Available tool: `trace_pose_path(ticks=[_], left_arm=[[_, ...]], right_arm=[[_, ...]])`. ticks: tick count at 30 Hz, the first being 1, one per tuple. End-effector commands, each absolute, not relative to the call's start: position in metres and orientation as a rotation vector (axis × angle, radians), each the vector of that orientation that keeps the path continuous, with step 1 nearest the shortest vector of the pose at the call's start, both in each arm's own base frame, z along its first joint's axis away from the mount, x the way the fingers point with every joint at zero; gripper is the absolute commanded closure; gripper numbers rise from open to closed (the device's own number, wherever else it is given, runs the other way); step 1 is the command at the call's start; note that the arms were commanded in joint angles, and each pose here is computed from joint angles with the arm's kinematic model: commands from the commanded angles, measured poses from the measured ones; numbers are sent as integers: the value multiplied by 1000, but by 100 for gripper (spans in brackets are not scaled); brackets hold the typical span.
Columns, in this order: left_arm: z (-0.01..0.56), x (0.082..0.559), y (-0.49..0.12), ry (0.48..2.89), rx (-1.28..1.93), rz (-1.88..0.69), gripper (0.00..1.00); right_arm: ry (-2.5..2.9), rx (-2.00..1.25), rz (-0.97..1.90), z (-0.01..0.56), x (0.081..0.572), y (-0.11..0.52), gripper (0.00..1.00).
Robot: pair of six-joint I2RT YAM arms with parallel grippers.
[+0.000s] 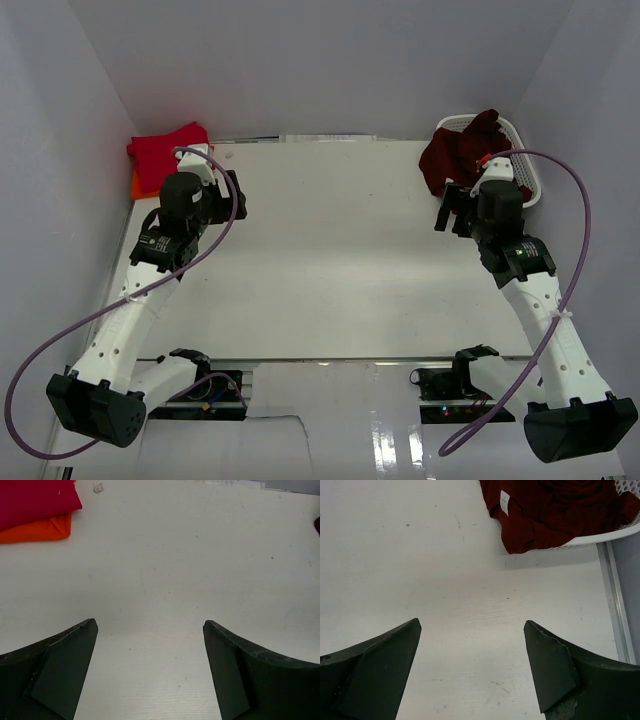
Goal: Fold and stack the t-shirts
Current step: Grab crumpled tshirt from bin with the right arm
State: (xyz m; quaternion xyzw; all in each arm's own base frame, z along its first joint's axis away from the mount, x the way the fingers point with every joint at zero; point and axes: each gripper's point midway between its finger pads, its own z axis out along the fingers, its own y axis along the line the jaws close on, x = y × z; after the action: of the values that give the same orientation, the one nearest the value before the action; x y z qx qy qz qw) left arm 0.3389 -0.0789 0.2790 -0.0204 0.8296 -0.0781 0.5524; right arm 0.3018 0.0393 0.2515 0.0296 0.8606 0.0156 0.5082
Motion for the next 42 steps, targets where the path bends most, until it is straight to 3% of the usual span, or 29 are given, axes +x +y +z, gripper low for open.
trace_pose_path(ticks=[1, 21, 28, 35, 42], left_arm=[[290, 338, -81, 1909, -63, -218, 2], [285, 339, -81, 1909, -64, -217, 2], [281, 341, -84, 1913, -74, -236, 2], [287, 340, -84, 1889, -75, -244, 2], [293, 337, -89, 1876, -60, -281, 2]], right_arm=[[1971, 87, 79, 285, 308, 43, 10], [2077, -22, 156, 265, 322, 65, 10], [2231, -53, 32, 258, 362, 61, 10], [2231, -3, -155, 287, 417, 46, 10], [2316, 30, -310, 254, 466, 37, 9]])
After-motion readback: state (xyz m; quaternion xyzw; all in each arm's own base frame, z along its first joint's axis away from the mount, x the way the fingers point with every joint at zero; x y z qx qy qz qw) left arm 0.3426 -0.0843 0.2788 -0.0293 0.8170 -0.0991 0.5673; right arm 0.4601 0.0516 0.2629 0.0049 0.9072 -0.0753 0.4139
